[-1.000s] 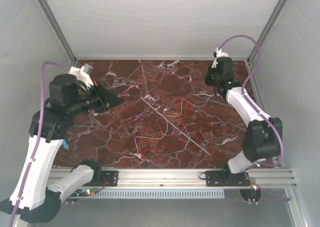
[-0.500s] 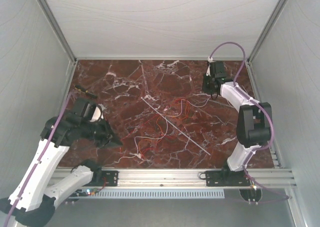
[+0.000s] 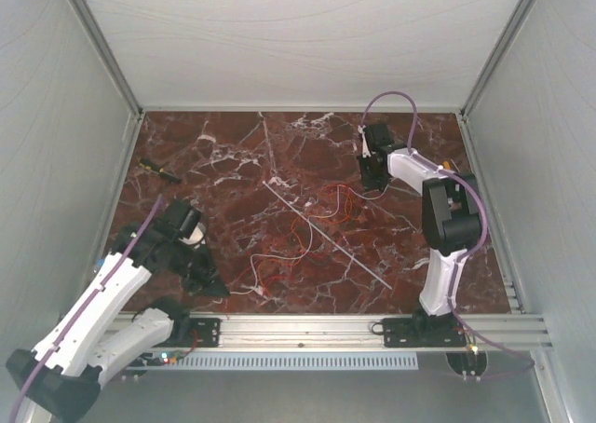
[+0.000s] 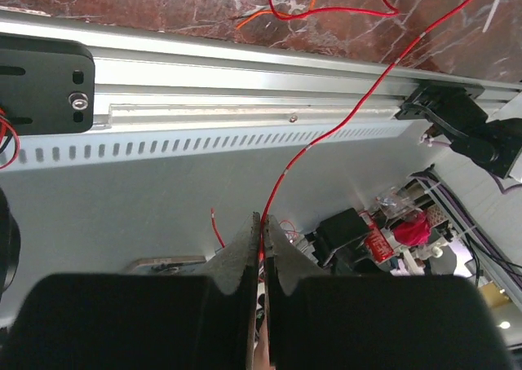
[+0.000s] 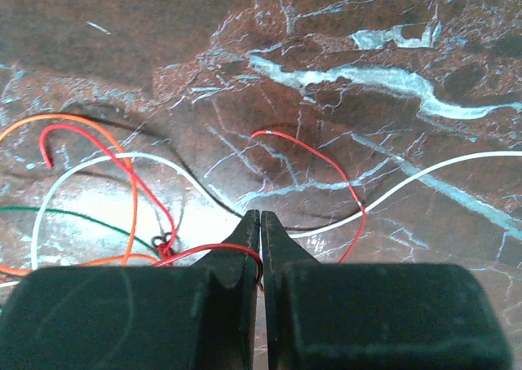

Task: Zip-tie the wires
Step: Straighten the cable at the center of the board.

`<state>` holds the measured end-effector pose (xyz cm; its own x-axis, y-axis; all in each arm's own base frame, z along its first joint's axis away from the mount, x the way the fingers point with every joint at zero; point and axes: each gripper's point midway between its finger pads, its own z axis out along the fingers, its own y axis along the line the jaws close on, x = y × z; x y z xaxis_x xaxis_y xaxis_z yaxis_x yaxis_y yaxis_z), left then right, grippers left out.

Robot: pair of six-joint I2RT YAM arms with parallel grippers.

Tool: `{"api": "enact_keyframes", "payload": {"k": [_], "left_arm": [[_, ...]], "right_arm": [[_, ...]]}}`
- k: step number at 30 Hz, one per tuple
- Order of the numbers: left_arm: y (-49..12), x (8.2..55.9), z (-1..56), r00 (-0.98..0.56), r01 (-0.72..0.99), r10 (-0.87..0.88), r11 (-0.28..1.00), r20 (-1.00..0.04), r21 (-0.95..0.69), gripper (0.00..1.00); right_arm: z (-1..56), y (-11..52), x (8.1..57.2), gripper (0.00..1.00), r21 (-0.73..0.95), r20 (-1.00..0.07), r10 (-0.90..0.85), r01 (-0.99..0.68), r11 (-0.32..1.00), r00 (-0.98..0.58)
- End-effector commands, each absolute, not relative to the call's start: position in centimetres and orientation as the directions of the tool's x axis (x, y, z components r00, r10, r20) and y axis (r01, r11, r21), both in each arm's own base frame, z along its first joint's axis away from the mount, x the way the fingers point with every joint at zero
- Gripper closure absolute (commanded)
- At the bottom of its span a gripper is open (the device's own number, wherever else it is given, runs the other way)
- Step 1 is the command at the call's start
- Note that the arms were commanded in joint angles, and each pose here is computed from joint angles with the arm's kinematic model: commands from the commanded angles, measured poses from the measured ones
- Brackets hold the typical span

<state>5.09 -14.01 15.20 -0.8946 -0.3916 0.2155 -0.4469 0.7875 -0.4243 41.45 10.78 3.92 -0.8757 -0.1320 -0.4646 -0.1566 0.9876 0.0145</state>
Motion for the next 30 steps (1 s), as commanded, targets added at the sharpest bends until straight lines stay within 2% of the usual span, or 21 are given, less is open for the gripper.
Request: {"api": "enact_keyframes", "payload": {"k": [1,7,15,19,25,30], "left_arm": [[-15.5,5.6,14.7,-0.893,-0.450,-0.370,0.767,0.258,-0.458,1.00],[-15.9,4.7,12.2,-0.895,-0.433,-0.334,0.813,0.297,-0.388,1.00],[-17.3,4.7,9.9,-0.904,-0.398,-0.287,0.838,0.318,-0.374,1.00],[-16.9,4.8,8.7,-0.907,-0.381,-0.280,0.864,0.313,-0.330,1.00],[-16.7,5.0,8.0,-0.912,-0.364,-0.270,0.878,0.308,-0.311,0.99],[-17.1,5.1,8.0,-0.917,-0.342,-0.237,0.882,0.322,-0.325,0.86]], "right_arm": [[3.4,10.2,41.4,1.00,-0.058,-0.403,-0.185,-0.177,0.983,-0.896],[2.2,10.0,40.4,1.00,-0.098,-0.350,-0.215,-0.193,0.976,-0.912],[1.6,10.6,40.3,0.91,-0.087,-0.325,-0.224,-0.207,0.975,-0.919],[1.7,10.6,40.0,0.85,-0.090,-0.320,-0.225,-0.207,0.974,-0.920],[2.8,10.4,39.9,0.71,-0.096,-0.335,-0.216,-0.195,0.976,-0.917],[4.5,10.1,40.2,0.58,-0.112,-0.362,-0.218,-0.190,0.975,-0.906]]}}
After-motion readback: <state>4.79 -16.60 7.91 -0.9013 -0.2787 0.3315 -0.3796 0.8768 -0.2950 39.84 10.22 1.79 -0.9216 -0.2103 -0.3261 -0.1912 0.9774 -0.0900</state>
